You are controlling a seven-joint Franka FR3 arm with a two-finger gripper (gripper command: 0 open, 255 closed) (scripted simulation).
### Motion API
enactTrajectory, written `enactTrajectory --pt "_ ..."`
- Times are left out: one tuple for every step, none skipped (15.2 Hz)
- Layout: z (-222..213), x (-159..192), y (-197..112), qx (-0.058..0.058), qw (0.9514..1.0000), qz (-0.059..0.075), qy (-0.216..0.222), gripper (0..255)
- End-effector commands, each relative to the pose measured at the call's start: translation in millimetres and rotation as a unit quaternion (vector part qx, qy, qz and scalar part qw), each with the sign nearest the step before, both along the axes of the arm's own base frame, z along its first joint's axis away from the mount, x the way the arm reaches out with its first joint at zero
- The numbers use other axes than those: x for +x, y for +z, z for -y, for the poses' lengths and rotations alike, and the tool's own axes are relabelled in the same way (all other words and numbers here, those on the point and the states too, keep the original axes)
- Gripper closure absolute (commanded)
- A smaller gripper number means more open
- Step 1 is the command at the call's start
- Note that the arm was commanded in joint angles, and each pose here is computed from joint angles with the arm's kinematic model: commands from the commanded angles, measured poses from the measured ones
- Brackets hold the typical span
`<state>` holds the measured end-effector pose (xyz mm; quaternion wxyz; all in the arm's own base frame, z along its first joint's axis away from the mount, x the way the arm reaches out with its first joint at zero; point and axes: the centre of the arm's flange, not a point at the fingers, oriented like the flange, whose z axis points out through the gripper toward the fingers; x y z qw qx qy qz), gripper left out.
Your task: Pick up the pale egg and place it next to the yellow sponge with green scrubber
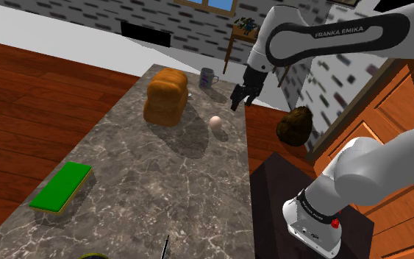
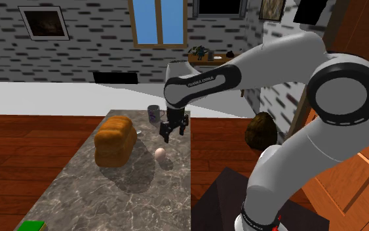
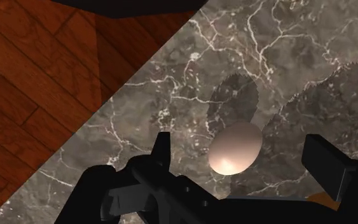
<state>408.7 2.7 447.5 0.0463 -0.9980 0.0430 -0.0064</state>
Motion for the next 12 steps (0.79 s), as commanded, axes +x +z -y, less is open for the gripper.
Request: enactTrajectory --pt "-4 13 -21 0.008 0.9999 0.003 -0.007 0" --pt "-6 20 -31 0.012 0.9999 0.004 -0.010 0" --pt "-8 27 -42 0.015 0.9998 0.005 -0.013 0" --pt "-10 34 -53 0.019 0.9997 0.006 -0.016 0" --pt "-12 41 -63 0.023 0.9995 0.007 -0.019 0" --pt "-14 48 -74 0.027 0.9994 0.008 -0.022 0" --pt "-17 55 -84 0.031 0.9992 0.009 -0.025 0" --pt "-17 56 -86 0.032 0.9991 0.009 -0.025 0" --pt "-18 56 -91 0.032 0.9991 0.009 -0.025 0" --pt "-19 57 -96 0.032 0.9991 0.009 -0.025 0" --pt "-19 57 -102 0.032 0.9991 0.009 -0.025 0" --pt "-20 57 -107 0.032 0.9991 0.009 -0.025 0"
